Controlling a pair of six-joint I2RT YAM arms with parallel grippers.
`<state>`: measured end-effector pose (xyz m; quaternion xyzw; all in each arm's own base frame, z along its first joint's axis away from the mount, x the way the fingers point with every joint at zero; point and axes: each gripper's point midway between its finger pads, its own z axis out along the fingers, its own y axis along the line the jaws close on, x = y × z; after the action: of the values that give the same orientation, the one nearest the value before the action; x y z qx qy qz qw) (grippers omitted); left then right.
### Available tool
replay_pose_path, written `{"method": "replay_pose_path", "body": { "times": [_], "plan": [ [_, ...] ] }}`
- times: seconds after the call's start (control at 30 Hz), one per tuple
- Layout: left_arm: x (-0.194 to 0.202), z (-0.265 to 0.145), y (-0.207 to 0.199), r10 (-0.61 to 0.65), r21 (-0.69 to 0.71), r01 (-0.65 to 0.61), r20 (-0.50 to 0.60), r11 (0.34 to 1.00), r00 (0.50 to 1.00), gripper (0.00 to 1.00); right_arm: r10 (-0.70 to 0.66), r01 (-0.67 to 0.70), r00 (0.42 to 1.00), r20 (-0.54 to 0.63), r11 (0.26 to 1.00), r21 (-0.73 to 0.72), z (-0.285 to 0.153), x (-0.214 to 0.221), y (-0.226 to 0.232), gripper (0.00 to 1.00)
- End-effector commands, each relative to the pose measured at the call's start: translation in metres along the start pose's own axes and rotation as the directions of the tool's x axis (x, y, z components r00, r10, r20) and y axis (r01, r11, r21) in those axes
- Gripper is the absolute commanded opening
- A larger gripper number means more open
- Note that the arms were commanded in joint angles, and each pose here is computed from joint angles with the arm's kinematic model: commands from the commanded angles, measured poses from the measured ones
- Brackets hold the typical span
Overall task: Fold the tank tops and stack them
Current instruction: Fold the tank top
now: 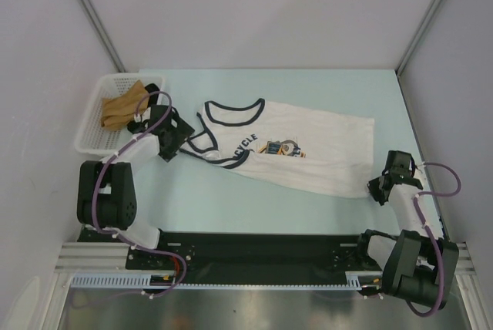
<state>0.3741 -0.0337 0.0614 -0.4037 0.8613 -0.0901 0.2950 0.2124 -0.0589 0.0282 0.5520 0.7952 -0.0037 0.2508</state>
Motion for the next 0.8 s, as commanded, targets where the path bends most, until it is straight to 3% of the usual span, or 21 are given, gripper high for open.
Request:
{"method": "replay_pose_path", "body": {
  "times": [0.0,0.07,0.17,0.27,0.43,0.6,0.77],
  "plan": [
    [-0.009,0.004,-0.018,-0.003,0.075,0.002,0.011,0.997,1.000,1.00,-0.002,0.002,1.000,0.019,1.000,-0.023,0.000,-0.001,0.006,0.11],
    [-0.014,-0.003,-0.009,-0.013,0.034,0.012,0.047,0.999,0.999,1.00,-0.010,0.011,1.000,0.022,1.000,-0.020,0.000,0.000,0.005,0.11],
    [-0.024,-0.019,-0.011,-0.021,0.081,0.012,0.116,0.997,0.993,1.00,-0.011,0.012,0.999,0.032,1.000,-0.015,0.000,-0.002,0.005,0.17],
    [-0.030,-0.032,-0.029,0.019,0.171,-0.043,0.139,0.984,0.990,1.00,-0.022,0.023,0.998,0.059,1.000,-0.016,-0.003,-0.011,0.009,0.30],
    [-0.027,-0.045,-0.068,0.118,0.289,-0.153,0.133,0.945,0.984,1.00,-0.049,0.055,0.991,0.127,0.997,-0.045,-0.016,-0.038,0.027,0.33],
    [-0.023,-0.052,-0.099,0.214,0.308,-0.250,0.144,0.918,0.966,1.00,-0.095,0.108,0.971,0.221,0.993,-0.050,-0.034,-0.074,0.047,0.59],
    [-0.028,-0.037,-0.136,0.286,0.312,-0.310,0.122,0.898,0.950,0.93,-0.184,0.242,0.955,0.231,0.936,-0.255,-0.040,-0.083,0.102,0.57]
  ]
}}
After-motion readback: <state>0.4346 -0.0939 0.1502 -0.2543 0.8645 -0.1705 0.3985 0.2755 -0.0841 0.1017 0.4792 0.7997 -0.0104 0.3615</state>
